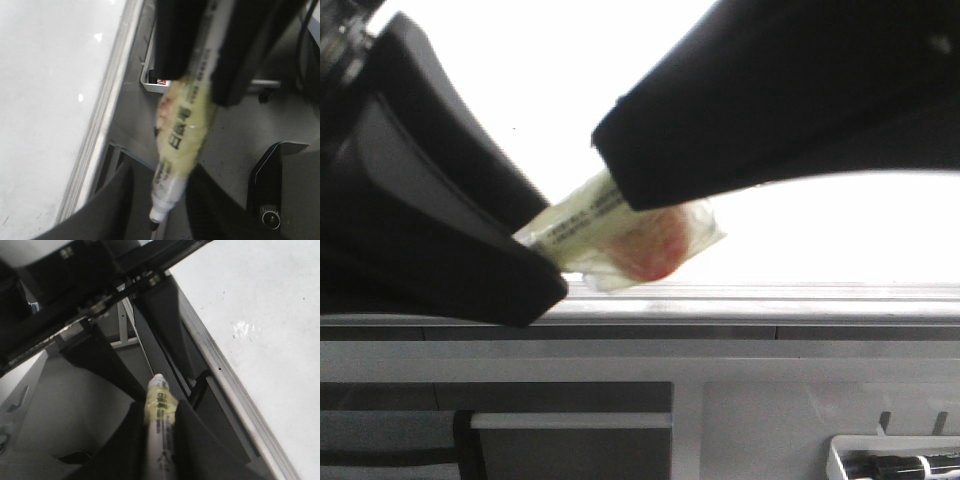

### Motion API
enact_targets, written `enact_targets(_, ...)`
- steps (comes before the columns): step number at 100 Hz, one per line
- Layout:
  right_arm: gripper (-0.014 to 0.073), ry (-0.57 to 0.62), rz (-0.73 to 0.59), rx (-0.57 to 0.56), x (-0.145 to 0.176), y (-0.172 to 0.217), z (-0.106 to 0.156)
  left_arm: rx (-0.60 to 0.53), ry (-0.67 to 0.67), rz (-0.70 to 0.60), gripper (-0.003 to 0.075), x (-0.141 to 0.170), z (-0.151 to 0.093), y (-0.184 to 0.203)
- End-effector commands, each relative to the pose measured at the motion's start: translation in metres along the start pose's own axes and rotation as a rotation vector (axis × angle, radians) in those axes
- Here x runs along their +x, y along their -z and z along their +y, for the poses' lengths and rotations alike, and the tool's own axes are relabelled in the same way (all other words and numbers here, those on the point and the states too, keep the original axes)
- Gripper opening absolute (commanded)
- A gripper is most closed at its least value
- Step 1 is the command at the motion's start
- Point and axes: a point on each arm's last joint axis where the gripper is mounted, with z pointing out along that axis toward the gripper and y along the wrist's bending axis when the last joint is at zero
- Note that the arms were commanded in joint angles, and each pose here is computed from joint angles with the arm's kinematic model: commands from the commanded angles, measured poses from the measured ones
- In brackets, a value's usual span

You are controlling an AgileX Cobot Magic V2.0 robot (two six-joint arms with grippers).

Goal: Write number 5 on whiteboard

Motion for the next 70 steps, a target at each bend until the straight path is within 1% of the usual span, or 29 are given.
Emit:
enact_targets(1,-0.0066,0.062,-0.023,0.018,-0.017,0.007,-0.003,-0.075,0.073,-0.148,0.0456,-0.018,0.013,0.017)
enact_targets(4,-0.0059,0.079,-0.021,0.027,-0.021,0.009,-0.005,-0.087,0.078,-0.161,0.0496,-0.018,0.015,0.021)
enact_targets(9,-0.0058,0.087,-0.019,0.041,-0.026,0.011,-0.008,-0.104,0.083,-0.19,0.0514,-0.019,0.016,0.029)
enact_targets(20,-0.0058,0.073,-0.026,0.093,-0.039,0.019,-0.02,-0.159,0.129,-0.285,0.0511,-0.021,0.021,0.055)
enact_targets(25,-0.0058,0.059,-0.041,0.129,-0.044,0.022,-0.028,-0.186,0.178,-0.332,0.0505,-0.02,0.024,0.068)
enact_targets(30,-0.0058,0.045,-0.058,0.163,-0.049,0.026,-0.036,-0.211,0.235,-0.384,0.0479,-0.018,0.026,0.083)
enact_targets(39,-0.0058,0.024,-0.097,0.224,-0.055,0.031,-0.048,-0.254,0.307,-0.452,0.0396,-0.01,0.026,0.104)
enact_targets(46,-0.0058,0.013,-0.124,0.268,-0.058,0.034,-0.057,-0.287,0.356,-0.486,0.0318,0.0,0.024,0.116)
enact_targets(48,-0.0058,0.011,-0.132,0.277,-0.059,0.035,-0.059,-0.298,0.367,-0.485,0.0285,0.005,0.024,0.117)
enact_targets(49,-0.0058,0.008,-0.134,0.285,-0.058,0.035,-0.06,-0.302,0.368,-0.487,0.0285,0.006,0.023,0.118)
enact_targets(50,-0.0058,0.007,-0.139,0.289,-0.059,0.035,-0.061,-0.308,0.372,-0.49,0.026,0.008,0.023,0.119)
enact_targets(51,-0.0058,0.005,-0.139,0.296,-0.059,0.035,-0.063,-0.311,0.374,-0.493,0.026,0.009,0.023,0.12)
enact_targets(70,-0.0058,-0.01,-0.154,0.381,-0.057,0.041,-0.079,-0.333,0.447,-0.496,-0.0009,0.038,0.011,0.123)
